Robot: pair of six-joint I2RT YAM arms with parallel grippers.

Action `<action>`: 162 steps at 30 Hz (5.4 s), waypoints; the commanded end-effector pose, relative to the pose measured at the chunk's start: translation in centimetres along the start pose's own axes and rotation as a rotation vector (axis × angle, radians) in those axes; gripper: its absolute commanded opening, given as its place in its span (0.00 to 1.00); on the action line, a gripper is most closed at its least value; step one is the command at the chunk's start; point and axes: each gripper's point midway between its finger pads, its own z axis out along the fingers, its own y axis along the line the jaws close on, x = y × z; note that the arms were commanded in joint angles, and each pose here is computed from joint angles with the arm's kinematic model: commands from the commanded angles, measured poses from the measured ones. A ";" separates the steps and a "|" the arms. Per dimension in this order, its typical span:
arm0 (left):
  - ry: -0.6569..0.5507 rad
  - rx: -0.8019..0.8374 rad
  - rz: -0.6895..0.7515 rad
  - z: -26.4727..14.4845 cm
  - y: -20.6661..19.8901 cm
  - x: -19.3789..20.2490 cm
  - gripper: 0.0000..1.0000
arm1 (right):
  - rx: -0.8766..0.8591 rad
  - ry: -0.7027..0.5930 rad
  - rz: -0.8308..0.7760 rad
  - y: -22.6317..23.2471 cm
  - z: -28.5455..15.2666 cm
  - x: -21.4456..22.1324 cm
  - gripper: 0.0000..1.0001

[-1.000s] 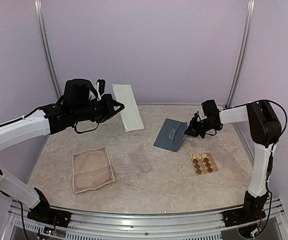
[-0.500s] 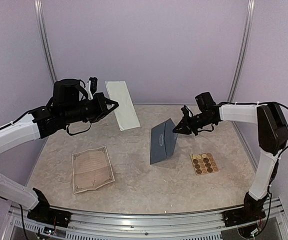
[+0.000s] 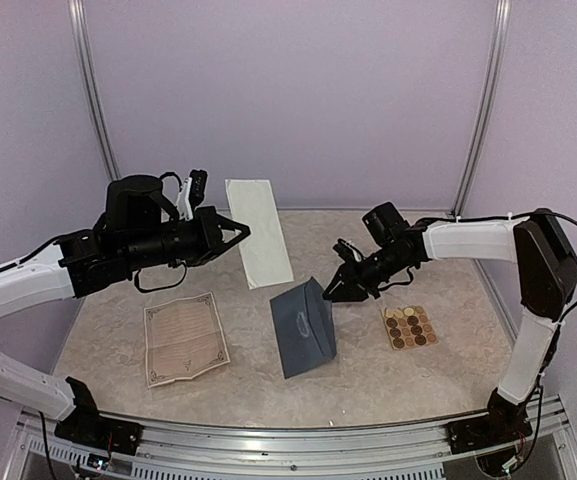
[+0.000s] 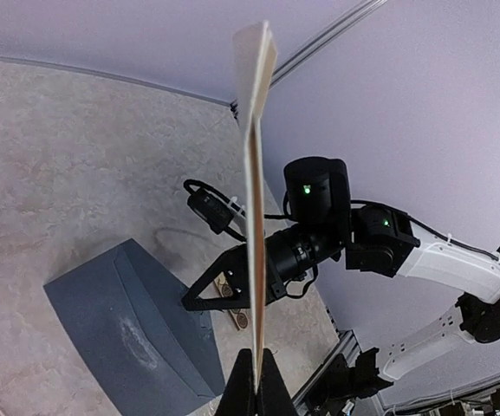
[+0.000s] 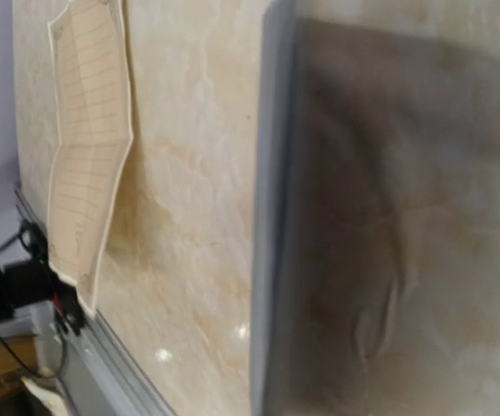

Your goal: Place the letter into the envelope and seal it

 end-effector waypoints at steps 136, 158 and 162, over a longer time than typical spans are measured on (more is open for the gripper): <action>0.616 -0.471 -0.243 9.8 19.4 22.6 0.36 | 0.203 0.004 0.059 -7.4 3.7 0.4 0.00; 0.274 0.028 0.222 5.7 -1.1 1.8 0.87 | -0.185 0.061 -0.539 12.4 -9.0 2.0 0.00; 0.311 0.070 0.263 5.2 -2.6 1.9 0.92 | -0.243 0.122 -0.587 14.7 -9.4 3.9 0.00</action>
